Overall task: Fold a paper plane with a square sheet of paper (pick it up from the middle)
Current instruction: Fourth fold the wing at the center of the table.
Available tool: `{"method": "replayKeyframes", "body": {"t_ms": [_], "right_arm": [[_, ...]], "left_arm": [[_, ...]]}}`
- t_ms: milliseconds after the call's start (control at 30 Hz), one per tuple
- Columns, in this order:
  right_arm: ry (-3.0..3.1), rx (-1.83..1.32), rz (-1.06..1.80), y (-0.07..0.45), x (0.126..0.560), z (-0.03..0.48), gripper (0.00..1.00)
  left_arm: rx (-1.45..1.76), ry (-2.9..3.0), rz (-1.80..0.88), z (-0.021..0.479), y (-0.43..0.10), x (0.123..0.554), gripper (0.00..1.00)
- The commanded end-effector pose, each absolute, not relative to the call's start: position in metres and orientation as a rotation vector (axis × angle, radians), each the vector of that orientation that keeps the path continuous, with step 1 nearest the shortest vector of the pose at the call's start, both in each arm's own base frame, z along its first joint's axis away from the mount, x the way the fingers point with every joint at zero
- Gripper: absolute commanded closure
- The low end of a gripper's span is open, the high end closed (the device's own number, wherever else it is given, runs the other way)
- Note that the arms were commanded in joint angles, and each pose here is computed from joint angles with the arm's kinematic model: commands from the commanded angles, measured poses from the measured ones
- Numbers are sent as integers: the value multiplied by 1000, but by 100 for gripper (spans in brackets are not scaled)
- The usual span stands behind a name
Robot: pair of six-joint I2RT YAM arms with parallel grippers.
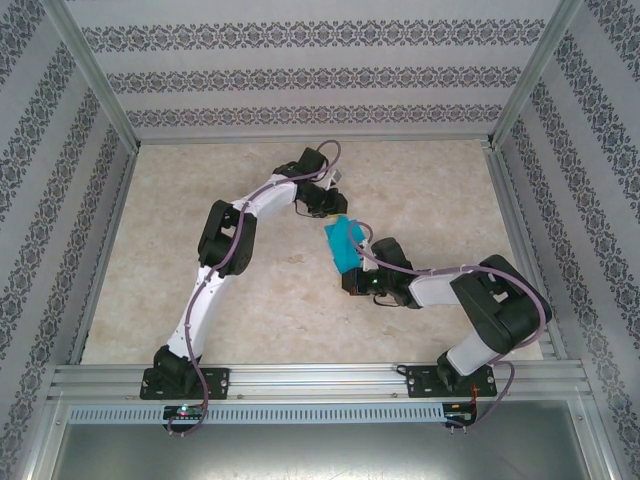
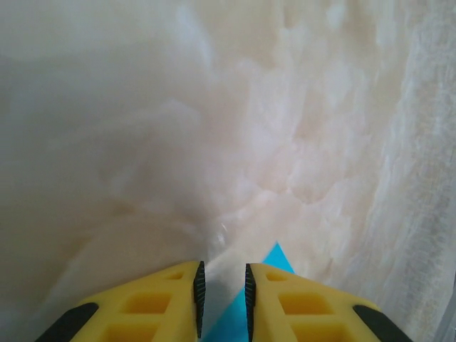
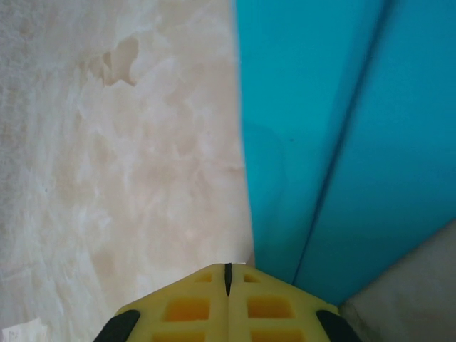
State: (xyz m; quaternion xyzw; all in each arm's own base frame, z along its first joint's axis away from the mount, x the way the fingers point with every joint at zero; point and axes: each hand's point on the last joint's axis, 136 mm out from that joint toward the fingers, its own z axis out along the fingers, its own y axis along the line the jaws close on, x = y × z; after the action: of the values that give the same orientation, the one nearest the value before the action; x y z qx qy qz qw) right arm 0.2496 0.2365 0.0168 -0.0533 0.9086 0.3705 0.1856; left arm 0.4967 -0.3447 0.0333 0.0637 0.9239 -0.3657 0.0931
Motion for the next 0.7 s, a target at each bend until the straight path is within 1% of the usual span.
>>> {"method": "replayKeyframes", "body": {"t_ms": [0, 67, 233, 400, 467, 667], "right_arm": [[2754, -103, 991, 218, 212, -6, 100], [2718, -109, 1017, 222, 217, 8, 98], [2602, -103, 1098, 230, 232, 50, 90], [2502, -62, 1132, 220, 249, 83, 83], [2483, -48, 1124, 214, 255, 90, 78], [2476, 5, 1077, 196, 277, 91, 72]], "left_arm": [[157, 2711, -1065, 42, -336, 512, 73], [166, 2698, -1075, 50, -337, 513, 72], [211, 2667, -1060, 79, -334, 508, 71], [243, 2653, -975, 102, -318, 493, 68], [242, 2642, -965, 109, -312, 483, 66], [193, 2642, -997, 118, -301, 444, 60]]}}
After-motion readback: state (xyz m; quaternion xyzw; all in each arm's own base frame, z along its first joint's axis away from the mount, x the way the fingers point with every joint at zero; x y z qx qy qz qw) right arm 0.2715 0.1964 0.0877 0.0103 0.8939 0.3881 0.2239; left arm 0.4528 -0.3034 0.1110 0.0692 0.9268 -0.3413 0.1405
